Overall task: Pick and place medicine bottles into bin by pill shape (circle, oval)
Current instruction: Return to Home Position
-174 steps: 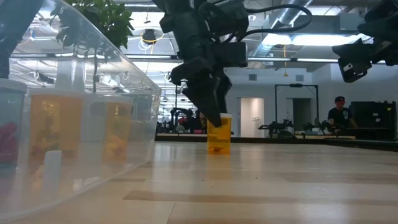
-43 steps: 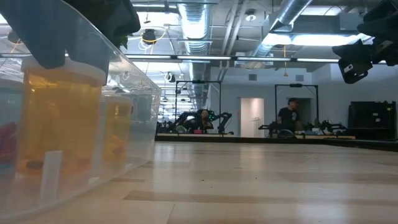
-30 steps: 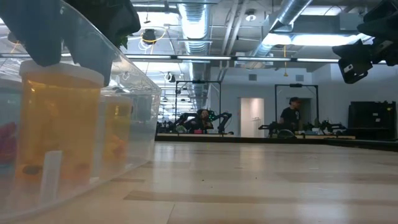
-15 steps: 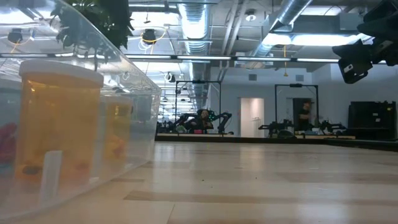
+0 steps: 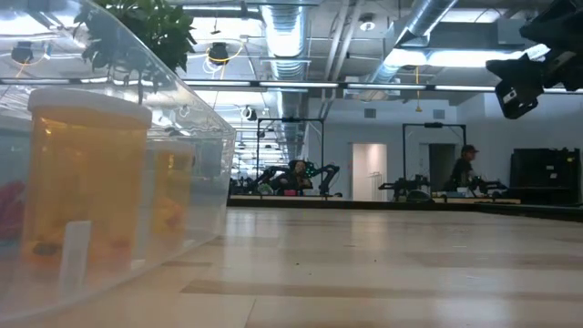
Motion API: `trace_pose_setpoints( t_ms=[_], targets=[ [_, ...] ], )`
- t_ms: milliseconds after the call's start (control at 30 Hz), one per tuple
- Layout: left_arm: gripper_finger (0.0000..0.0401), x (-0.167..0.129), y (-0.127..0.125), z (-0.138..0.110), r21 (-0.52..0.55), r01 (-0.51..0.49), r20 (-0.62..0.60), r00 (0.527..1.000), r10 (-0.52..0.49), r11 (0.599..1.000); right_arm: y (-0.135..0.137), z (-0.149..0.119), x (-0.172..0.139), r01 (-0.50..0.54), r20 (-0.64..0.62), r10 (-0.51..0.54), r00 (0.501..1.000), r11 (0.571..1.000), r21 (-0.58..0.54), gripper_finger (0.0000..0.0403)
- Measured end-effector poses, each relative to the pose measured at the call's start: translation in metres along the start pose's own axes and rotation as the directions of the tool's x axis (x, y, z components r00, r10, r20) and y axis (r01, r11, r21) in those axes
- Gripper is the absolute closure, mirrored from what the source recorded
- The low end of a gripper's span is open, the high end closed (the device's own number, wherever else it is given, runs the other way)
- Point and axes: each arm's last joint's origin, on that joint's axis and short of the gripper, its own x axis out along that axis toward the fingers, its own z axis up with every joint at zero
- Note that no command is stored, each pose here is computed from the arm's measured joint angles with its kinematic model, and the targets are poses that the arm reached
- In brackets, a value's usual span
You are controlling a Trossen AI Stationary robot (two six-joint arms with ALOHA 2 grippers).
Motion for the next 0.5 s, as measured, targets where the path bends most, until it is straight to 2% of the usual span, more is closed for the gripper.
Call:
trace_pose_setpoints(
  t_ms=[100,233,333,500],
  targets=[
    [0.0115,-0.009,0.021,-0.022,-0.055,-0.013,0.056,0.998,0.016,0.998,0.001,0.002,0.0,-0.003,0.004,0.003,1.0,1.0,0.001,0.0177],
    [0.0115,-0.005,0.04,-0.071,-0.163,0.04,0.123,0.992,-0.02,0.986,0.005,0.015,-0.002,-0.019,0.04,0.019,0.999,1.0,-0.001,0.0177],
    [0.0115,0.002,0.047,-0.103,-0.244,0.124,0.21,0.975,-0.072,0.962,0.007,0.024,-0.003,-0.026,0.052,0.027,0.998,1.0,-0.015,0.0177],
    [0.0115,0.015,0.054,-0.151,-0.285,0.263,0.334,0.929,-0.162,0.922,0.012,0.039,-0.007,-0.039,0.059,0.043,0.997,0.997,-0.066,0.0177]
  ],
)
